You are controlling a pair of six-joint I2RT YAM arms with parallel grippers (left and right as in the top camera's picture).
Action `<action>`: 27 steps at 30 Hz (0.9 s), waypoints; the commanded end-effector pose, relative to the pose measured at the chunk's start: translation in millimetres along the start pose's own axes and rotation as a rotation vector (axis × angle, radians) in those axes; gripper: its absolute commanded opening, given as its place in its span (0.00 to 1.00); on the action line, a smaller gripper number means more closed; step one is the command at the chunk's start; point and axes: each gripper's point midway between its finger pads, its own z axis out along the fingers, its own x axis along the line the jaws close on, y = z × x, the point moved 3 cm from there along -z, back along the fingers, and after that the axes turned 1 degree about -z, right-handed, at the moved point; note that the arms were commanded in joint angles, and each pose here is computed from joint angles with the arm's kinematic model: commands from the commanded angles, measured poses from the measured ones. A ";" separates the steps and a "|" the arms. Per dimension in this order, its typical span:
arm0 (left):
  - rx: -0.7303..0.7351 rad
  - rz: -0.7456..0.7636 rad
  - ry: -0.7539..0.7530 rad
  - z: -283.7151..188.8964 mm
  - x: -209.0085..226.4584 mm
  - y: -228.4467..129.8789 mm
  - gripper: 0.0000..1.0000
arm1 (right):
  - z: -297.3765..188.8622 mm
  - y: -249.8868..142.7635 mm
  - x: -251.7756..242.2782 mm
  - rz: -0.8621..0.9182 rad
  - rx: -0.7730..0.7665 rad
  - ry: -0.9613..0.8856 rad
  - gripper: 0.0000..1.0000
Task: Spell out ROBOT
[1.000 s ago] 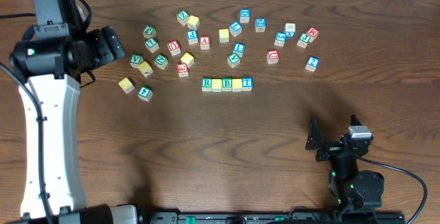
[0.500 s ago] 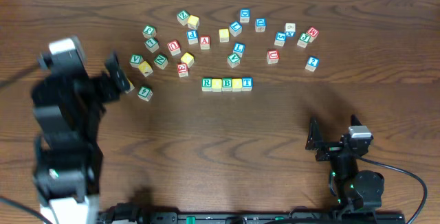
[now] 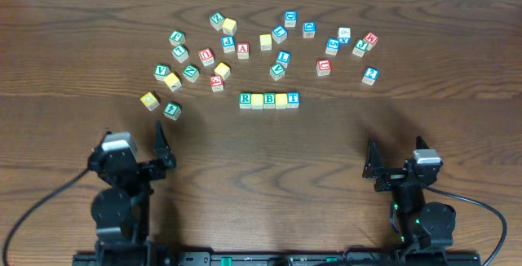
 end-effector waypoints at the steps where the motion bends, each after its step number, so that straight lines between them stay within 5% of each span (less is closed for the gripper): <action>1: -0.045 0.041 0.001 -4.5 1.8 -9.6 0.98 | -0.1 -0.6 0.2 0.002 0.001 0.003 0.99; 15: 0.031 0.063 0.007 0.8 7.5 -63.8 0.98 | -0.1 -0.5 0.2 0.002 0.000 0.003 0.99; 27: 0.032 0.062 0.007 1.0 7.5 -63.8 0.98 | -0.1 -0.6 0.3 0.002 0.001 0.003 0.99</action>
